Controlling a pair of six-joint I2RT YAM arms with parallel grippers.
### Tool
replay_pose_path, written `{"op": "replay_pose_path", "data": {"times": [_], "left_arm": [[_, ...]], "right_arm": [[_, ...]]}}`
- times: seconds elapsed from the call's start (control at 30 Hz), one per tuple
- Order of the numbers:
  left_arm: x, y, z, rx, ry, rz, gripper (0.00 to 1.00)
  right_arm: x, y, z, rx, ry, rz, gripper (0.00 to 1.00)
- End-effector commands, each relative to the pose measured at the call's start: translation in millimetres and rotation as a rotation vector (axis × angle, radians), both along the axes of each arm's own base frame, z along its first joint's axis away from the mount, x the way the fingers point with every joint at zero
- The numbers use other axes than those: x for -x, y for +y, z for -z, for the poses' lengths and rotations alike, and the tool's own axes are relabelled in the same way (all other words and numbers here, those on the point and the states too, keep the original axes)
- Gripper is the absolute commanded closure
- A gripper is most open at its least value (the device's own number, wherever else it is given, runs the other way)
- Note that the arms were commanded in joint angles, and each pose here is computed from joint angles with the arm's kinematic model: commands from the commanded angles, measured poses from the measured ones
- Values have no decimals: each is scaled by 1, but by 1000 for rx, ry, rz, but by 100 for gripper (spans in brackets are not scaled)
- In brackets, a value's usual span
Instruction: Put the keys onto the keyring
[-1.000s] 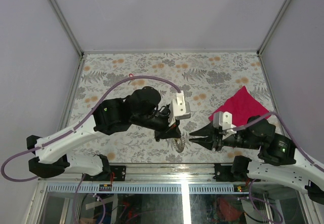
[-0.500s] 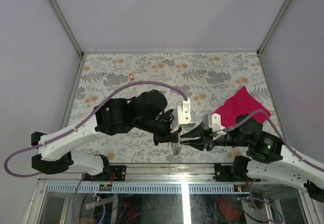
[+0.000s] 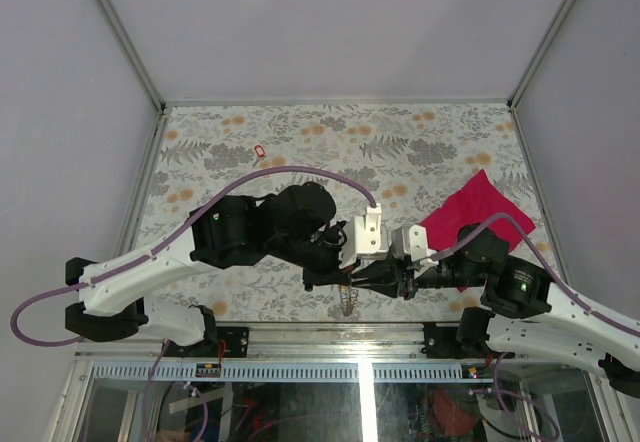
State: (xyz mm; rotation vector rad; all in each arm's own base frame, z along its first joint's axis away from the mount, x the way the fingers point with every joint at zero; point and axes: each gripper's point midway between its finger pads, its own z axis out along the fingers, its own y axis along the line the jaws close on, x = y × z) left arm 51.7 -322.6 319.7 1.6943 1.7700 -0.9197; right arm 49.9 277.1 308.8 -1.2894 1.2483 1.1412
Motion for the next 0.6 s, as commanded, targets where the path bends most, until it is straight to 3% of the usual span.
{"op": "replay_pose_path", "data": {"times": [0.0,0.13,0.33,0.43,0.57], "left_arm": [[2,-5,-19,60,-36,23,100],[3,-6,-20,62,-38,29,100],[4,-6,-20,63,-42,35,100],[5,-5,-23,77,-43,37,100],[7,-2,-32,138,-53,32,87]], "right_arm": [[1,5,-17,-51,-31,-16,77],[1,6,-17,-51,-30,-17,78],[-2,5,-23,-57,-32,-2,100],[-3,2,-27,-55,-32,13,100],[-1,-3,-37,-87,-38,19,100]]}}
